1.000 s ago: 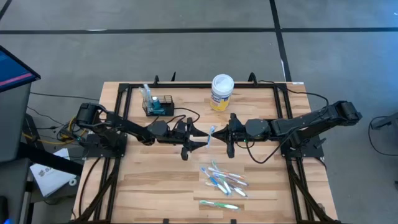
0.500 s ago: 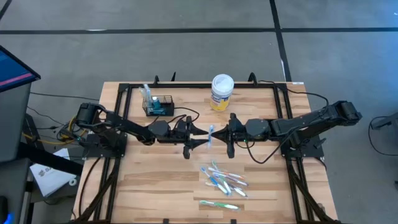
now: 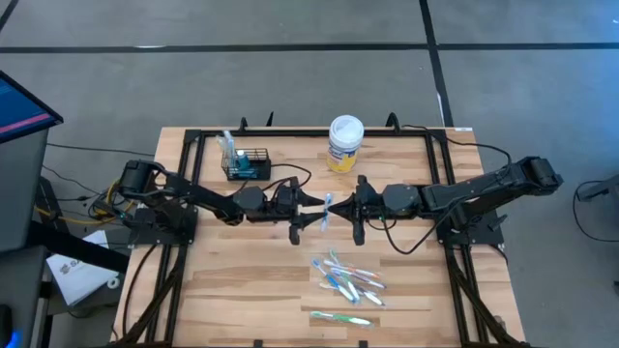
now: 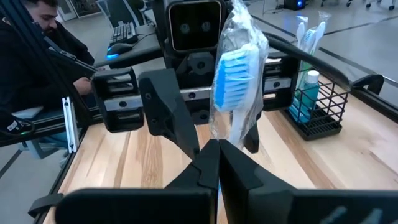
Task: Pick & Place toothbrushing station
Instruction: Put the top blue toothbrush into the mesh organizer
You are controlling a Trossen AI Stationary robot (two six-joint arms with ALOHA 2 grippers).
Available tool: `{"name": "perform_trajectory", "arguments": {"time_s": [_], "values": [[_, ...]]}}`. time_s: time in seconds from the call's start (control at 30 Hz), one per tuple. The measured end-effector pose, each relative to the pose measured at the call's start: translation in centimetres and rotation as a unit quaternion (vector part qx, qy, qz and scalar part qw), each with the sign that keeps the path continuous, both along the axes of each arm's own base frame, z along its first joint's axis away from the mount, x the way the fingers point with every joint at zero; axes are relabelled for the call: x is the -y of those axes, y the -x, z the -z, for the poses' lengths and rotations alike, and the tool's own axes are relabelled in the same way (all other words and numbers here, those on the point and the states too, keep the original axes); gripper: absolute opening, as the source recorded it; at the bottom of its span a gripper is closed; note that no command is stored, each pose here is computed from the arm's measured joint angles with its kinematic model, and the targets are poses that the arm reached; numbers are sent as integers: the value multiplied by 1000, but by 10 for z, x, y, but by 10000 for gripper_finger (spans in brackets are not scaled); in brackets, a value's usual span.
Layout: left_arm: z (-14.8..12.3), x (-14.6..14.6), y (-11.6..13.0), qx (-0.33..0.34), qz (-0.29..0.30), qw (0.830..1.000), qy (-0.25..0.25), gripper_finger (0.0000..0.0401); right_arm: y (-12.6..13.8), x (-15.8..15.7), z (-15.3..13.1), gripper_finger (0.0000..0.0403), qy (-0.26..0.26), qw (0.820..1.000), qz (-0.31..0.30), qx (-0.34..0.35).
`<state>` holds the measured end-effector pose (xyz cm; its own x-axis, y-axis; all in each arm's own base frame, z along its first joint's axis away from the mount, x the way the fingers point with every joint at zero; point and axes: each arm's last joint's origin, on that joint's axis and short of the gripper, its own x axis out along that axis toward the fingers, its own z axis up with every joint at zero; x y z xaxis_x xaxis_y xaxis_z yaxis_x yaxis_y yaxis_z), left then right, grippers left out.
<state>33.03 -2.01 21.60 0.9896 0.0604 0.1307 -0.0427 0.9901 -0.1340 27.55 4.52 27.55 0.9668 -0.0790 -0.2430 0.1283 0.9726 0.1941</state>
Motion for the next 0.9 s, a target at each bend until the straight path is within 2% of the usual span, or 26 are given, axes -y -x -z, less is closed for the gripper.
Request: {"name": "perform_trajectory", "arguments": {"time_s": [0.23, 0.5, 0.9], "values": [[-1, 1, -1, -1, 13, 1000, -6, 122, 0, 0, 0, 0, 3, 1000, -1, 2], [5, 2, -2, -32, 28, 999, -9, 15, 0, 0, 0, 0, 3, 1000, -2, 1], [6, 1, -1, -39, 32, 999, -10, 6, 1, 0, 3, 2, 23, 1000, -6, -17]]}}
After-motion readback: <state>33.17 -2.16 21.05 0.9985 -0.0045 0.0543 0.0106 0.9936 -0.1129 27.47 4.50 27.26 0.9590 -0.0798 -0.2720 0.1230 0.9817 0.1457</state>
